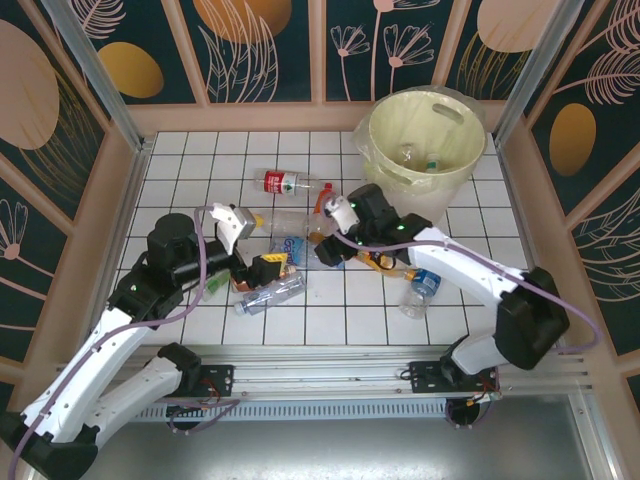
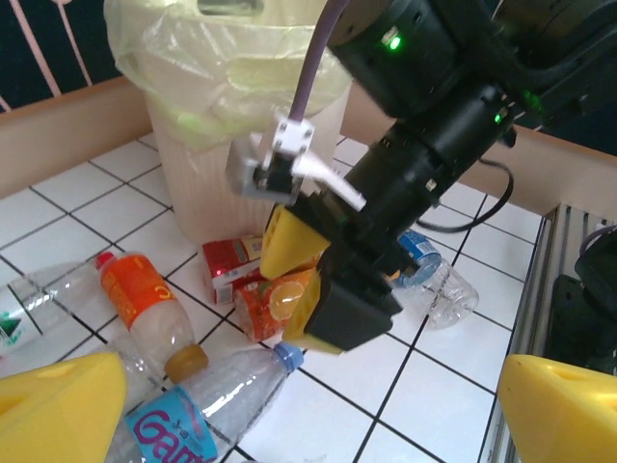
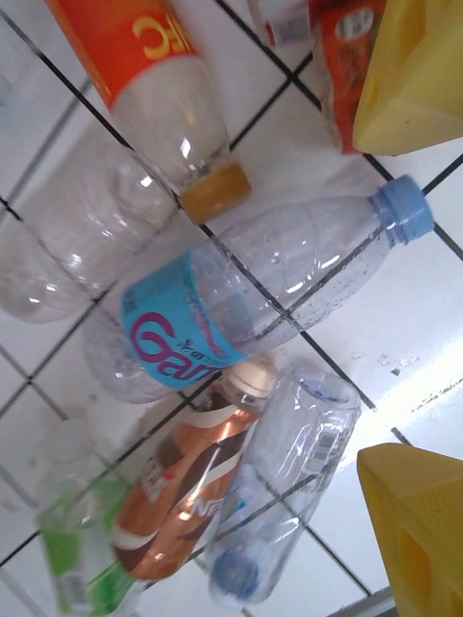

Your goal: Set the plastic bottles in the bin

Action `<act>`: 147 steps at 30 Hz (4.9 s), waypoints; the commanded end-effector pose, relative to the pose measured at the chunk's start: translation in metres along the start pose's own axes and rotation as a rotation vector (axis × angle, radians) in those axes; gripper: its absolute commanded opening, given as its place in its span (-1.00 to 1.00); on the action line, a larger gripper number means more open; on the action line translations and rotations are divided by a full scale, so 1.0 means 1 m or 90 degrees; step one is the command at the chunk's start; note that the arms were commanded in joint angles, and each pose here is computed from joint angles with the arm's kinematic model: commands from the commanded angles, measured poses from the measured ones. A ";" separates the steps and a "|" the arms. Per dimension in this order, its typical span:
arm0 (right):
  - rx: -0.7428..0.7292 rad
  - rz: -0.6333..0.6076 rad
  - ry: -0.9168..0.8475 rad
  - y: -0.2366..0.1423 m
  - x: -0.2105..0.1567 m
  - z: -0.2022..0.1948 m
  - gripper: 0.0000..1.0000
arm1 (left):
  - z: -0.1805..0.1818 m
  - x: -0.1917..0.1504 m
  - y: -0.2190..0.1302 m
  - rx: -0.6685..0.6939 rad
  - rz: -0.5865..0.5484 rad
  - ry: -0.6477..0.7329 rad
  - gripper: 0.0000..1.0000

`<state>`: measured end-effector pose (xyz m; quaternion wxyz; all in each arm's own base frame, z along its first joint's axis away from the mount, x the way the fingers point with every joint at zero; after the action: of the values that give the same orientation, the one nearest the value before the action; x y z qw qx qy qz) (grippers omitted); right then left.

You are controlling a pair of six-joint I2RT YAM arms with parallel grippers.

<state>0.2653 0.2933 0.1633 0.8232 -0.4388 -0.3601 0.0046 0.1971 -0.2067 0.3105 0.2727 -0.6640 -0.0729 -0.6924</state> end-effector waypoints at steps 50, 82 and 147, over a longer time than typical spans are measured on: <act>-0.100 0.165 -0.161 0.147 -0.007 -0.009 0.73 | 0.007 -0.036 0.004 0.058 -0.007 -0.098 0.97; 0.102 -0.045 -0.087 0.028 0.075 0.048 0.37 | -0.005 -0.007 -0.012 0.034 -0.099 -0.066 0.97; -0.318 -0.413 0.405 -0.194 0.154 -0.249 0.47 | -0.005 0.017 -0.044 0.084 -0.189 -0.059 0.97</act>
<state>0.4734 0.0509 0.3238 0.7161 -0.4582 -0.2313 -0.4731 0.1768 -0.1761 0.3264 0.2196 -0.6581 -0.2282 -0.6831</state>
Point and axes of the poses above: each hand's point on the last joint's axis, 136 mm out from that joint toward the fingers, its own y axis out along the fingers, its own z axis along the line the jaws close on, x = y × z, the point moved 1 cm from there along -y, back along the fingers, and after that the axes turned 15 degrees about y, right-handed, at the moved point
